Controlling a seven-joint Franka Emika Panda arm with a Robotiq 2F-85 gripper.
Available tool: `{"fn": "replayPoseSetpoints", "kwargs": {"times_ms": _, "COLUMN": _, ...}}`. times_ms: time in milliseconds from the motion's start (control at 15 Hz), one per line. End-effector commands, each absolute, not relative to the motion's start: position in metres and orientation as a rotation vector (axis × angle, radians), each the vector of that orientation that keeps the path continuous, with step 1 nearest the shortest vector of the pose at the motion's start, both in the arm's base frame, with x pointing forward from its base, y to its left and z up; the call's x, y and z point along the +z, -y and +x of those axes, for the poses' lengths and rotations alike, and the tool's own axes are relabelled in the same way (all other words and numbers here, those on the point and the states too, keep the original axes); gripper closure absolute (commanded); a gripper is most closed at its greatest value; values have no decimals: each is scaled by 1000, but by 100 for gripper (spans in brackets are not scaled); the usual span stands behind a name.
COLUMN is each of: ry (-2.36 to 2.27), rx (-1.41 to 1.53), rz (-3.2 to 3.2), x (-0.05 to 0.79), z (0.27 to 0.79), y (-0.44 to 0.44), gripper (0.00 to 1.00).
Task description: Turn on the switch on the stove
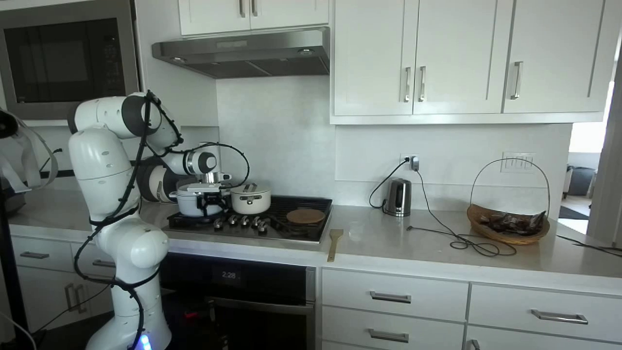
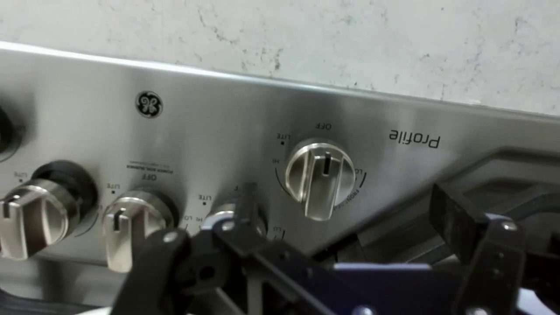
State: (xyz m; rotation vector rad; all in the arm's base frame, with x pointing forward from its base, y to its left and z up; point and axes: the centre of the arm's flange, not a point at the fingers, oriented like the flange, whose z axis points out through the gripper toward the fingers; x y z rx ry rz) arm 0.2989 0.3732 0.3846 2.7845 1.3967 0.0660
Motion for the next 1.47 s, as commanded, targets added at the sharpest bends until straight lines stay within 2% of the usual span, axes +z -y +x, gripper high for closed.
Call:
{"fn": "replayPoseSetpoints", "kwargs": {"times_ms": 0, "ry": -1346, "rx": 125, "rz": 2789, "x": 385, "z": 299, "y": -362, "gripper": 0}}
{"fn": "replayPoseSetpoints", "kwargs": {"times_ms": 800, "ry": -1332, "rx": 101, "rz": 2814, "x": 374, "z": 313, "y": -359, "gripper": 2}}
{"fn": "replayPoseSetpoints", "kwargs": {"times_ms": 867, "ry": -1333, "rx": 98, "rz": 2815, "x": 373, "z": 313, "y": -359, "gripper": 19}}
{"fn": "replayPoseSetpoints", "kwargs": {"times_ms": 933, "ry": -1333, "rx": 93, "rz": 2817, "x": 372, "z": 313, "y": -360, "gripper": 18}}
{"fn": "replayPoseSetpoints", "kwargs": {"times_ms": 1133, "ry": -1334, "rx": 84, "rz": 2817, "x": 369, "z": 314, "y": -361, "gripper": 24}}
{"fn": "replayPoseSetpoints", "kwargs": {"times_ms": 1200, "ry": -1336, "rx": 81, "rz": 2818, "x": 369, "z": 314, "y": -361, "gripper": 39}}
{"fn": "replayPoseSetpoints", "kwargs": {"times_ms": 1267, "ry": -1335, "rx": 83, "rz": 2820, "x": 368, "z": 315, "y": -362, "gripper": 35}}
{"fn": "replayPoseSetpoints", "kwargs": {"times_ms": 1400, "ry": -1338, "rx": 83, "rz": 2822, "x": 367, "z": 315, "y": -363, "gripper": 58}}
